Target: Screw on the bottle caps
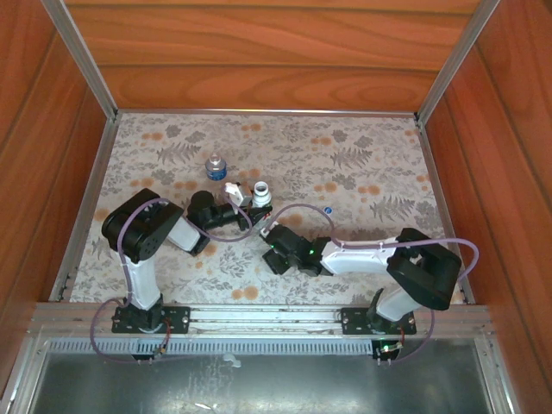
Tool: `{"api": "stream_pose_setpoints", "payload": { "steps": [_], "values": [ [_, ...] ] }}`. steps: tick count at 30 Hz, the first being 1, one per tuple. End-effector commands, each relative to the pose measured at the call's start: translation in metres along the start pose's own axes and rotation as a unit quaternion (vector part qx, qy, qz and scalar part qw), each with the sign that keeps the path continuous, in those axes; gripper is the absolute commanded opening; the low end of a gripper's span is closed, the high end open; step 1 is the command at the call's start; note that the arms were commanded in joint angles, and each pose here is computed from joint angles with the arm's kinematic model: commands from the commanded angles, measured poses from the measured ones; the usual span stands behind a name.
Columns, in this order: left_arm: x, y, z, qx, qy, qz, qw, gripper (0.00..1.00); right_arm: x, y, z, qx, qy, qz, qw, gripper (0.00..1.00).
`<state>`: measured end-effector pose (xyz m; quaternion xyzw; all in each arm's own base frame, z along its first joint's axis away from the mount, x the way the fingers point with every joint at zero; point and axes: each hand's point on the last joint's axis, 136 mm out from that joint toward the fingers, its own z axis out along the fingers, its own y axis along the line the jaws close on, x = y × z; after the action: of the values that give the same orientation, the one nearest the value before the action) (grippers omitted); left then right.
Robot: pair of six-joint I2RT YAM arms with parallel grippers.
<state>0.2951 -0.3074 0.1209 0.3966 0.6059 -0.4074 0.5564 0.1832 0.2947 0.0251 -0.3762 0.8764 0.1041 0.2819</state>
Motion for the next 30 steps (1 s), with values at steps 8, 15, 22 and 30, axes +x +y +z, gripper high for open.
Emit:
{"api": "stream_pose_setpoints", "payload": {
  "steps": [8, 15, 22, 30],
  "values": [
    [0.001, 0.001, -0.005, -0.001, 0.002, 0.003, 1.000, 0.54, 0.000, 0.004, 0.005, 0.002, 0.013, 0.019, 1.000, 0.59],
    [0.001, 0.002, -0.005, -0.001, 0.003, 0.001, 1.000, 0.54, 0.006, 0.005, 0.008, 0.000, 0.032, 0.010, 0.999, 0.56],
    [0.002, 0.002, -0.006, -0.002, 0.003, 0.000, 1.000, 0.54, 0.006, 0.005, 0.007, 0.001, 0.034, 0.009, 0.999, 0.49],
    [0.003, 0.003, -0.006, -0.003, 0.004, 0.000, 1.000, 0.54, 0.006, 0.010, 0.003, -0.011, 0.034, 0.007, 0.999, 0.44]
  ]
}}
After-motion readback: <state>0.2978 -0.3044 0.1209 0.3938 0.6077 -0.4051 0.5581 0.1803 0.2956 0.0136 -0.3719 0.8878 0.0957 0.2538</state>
